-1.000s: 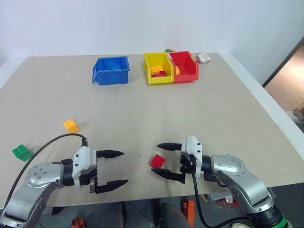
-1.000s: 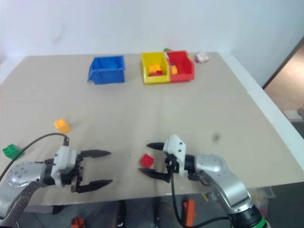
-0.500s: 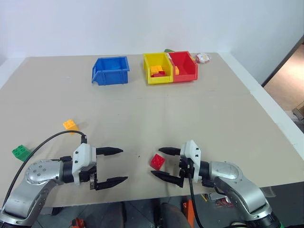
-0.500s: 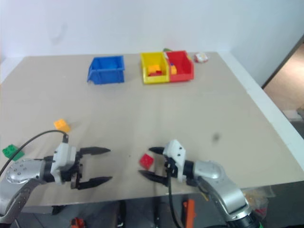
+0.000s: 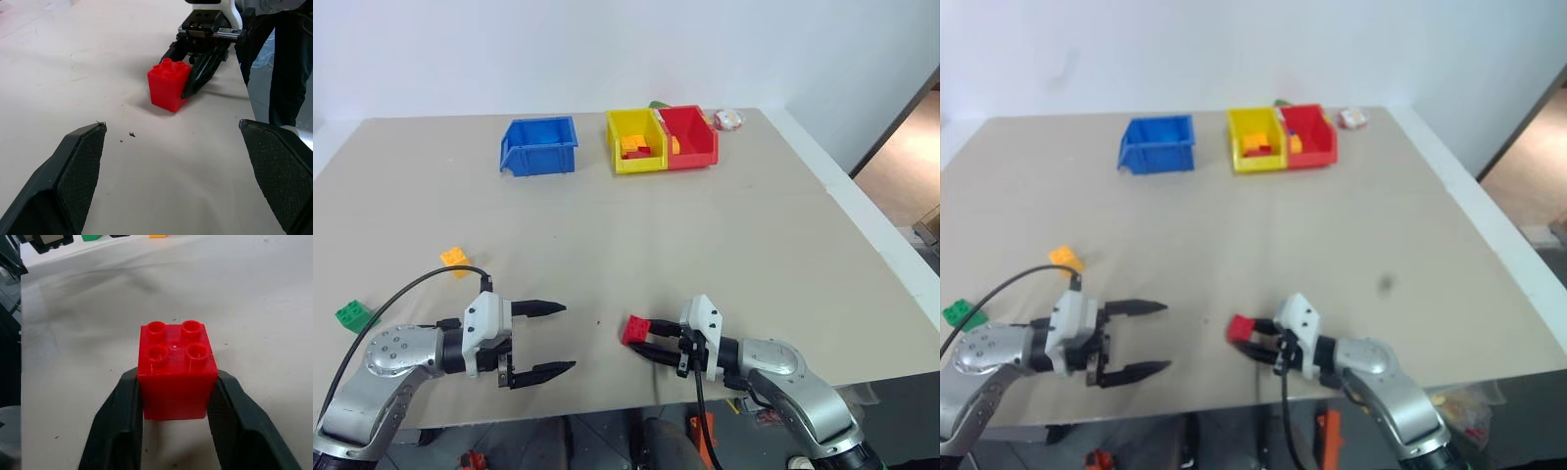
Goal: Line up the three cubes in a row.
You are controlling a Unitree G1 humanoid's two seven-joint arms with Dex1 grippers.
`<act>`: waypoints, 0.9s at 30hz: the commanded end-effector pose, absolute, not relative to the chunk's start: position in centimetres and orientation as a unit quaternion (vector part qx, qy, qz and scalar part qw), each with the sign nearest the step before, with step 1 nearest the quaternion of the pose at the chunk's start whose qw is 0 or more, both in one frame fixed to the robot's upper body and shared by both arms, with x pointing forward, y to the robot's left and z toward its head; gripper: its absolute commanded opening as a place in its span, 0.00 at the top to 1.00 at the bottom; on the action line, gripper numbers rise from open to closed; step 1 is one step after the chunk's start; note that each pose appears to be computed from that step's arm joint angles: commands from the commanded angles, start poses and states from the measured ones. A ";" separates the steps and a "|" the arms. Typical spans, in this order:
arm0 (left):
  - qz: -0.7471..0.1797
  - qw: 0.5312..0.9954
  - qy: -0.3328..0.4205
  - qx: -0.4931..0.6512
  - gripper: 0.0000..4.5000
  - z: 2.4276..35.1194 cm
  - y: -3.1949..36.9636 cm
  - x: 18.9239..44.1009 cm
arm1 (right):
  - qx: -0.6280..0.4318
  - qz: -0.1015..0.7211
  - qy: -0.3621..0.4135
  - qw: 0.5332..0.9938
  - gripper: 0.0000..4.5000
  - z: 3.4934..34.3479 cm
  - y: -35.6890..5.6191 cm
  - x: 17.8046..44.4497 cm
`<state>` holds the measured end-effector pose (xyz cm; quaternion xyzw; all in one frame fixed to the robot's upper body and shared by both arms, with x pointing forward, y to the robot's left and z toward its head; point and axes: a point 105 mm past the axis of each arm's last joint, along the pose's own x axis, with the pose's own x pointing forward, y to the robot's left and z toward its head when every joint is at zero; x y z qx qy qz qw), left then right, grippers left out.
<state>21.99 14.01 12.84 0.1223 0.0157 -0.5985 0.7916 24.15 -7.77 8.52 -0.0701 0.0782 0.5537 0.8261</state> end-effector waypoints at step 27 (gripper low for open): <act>-0.587 0.802 0.027 0.108 0.00 12.9 14.3 21.5 | -0.218 0.707 0.069 0.669 0.73 11.6 -9.8 30.7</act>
